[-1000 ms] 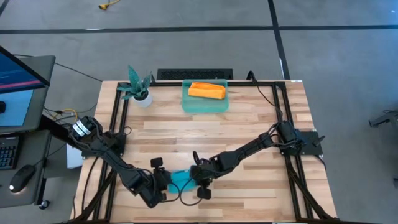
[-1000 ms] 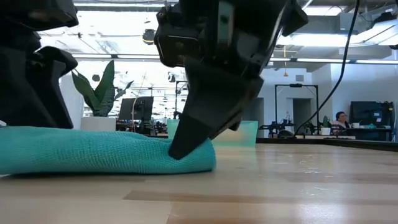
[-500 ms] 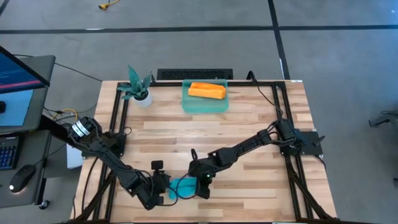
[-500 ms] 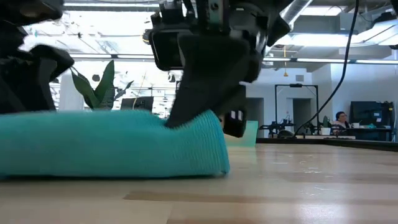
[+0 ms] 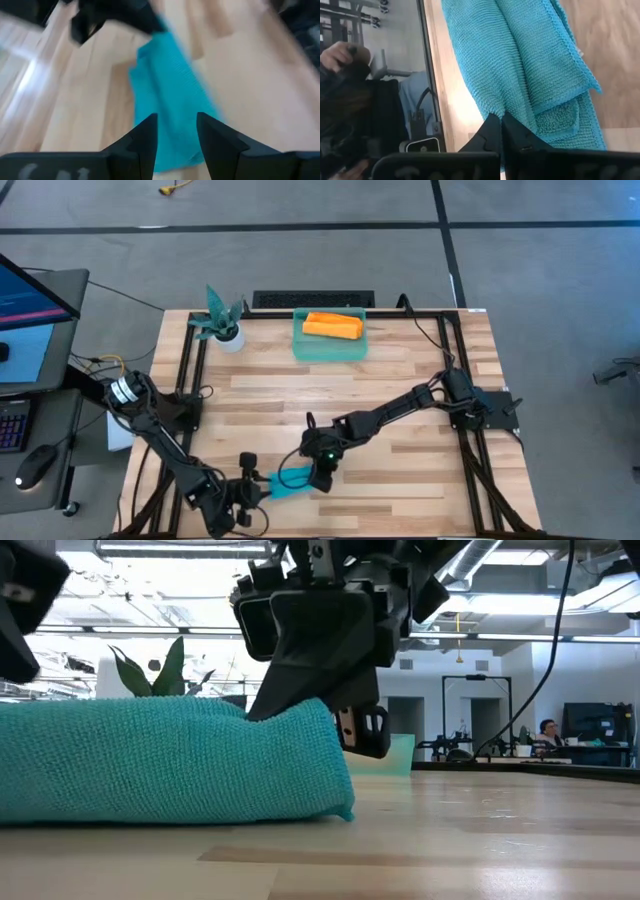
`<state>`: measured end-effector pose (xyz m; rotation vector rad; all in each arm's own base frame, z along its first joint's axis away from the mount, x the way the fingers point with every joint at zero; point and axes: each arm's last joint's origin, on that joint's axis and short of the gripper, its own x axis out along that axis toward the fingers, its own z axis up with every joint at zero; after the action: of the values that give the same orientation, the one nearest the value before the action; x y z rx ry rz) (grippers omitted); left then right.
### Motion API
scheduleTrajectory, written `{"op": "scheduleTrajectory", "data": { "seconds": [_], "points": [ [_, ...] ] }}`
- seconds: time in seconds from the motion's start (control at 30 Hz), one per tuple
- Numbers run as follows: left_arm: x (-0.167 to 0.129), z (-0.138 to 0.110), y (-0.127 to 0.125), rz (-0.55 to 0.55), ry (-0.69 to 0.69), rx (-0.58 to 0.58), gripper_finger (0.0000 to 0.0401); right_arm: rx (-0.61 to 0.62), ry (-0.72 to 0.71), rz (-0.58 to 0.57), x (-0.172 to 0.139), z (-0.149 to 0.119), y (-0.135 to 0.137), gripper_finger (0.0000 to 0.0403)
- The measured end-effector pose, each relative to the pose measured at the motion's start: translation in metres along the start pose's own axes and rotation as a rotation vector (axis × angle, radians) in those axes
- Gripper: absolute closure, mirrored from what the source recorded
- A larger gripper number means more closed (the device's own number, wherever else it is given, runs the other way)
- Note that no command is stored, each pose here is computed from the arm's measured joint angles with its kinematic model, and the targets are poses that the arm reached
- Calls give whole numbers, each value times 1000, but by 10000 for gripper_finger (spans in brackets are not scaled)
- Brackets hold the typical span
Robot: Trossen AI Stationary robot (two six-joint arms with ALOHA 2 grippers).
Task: Roll microfiber towels into tight, uniform cylinder then place into a basket
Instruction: Roll the blue microfiber cloth
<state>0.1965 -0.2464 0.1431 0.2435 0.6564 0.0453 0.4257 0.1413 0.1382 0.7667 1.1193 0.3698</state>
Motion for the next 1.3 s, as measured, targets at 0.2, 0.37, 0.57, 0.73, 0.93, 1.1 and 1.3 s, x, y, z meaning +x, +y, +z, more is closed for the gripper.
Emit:
{"op": "scheduleTrajectory", "data": {
  "seconds": [0.2, 0.37, 0.57, 0.73, 0.93, 1.1, 1.3],
  "points": [
    [-1, 6, -6, -62, -42, 45, 271, 29, -11, -2, -3, 5, -5, 395],
    [3, 8, -3, -81, -23, 23, 271, 34, -9, 4, -3, 5, -5, 390],
    [10, 11, 2, -119, 20, -19, 271, 27, -14, 12, -3, 6, -4, 394],
    [12, 11, 4, -111, 26, -30, 271, 21, -14, 12, -3, 6, -4, 389],
    [12, 11, 4, -119, 33, -44, 271, 20, -9, 17, -3, 5, -4, 393],
    [24, 3, 3, -112, 78, -53, 271, 20, -9, 18, -3, 5, -4, 389],
    [32, -1, 5, -92, 110, -101, 271, 17, -10, 23, -3, 6, -3, 394]
  ]
}}
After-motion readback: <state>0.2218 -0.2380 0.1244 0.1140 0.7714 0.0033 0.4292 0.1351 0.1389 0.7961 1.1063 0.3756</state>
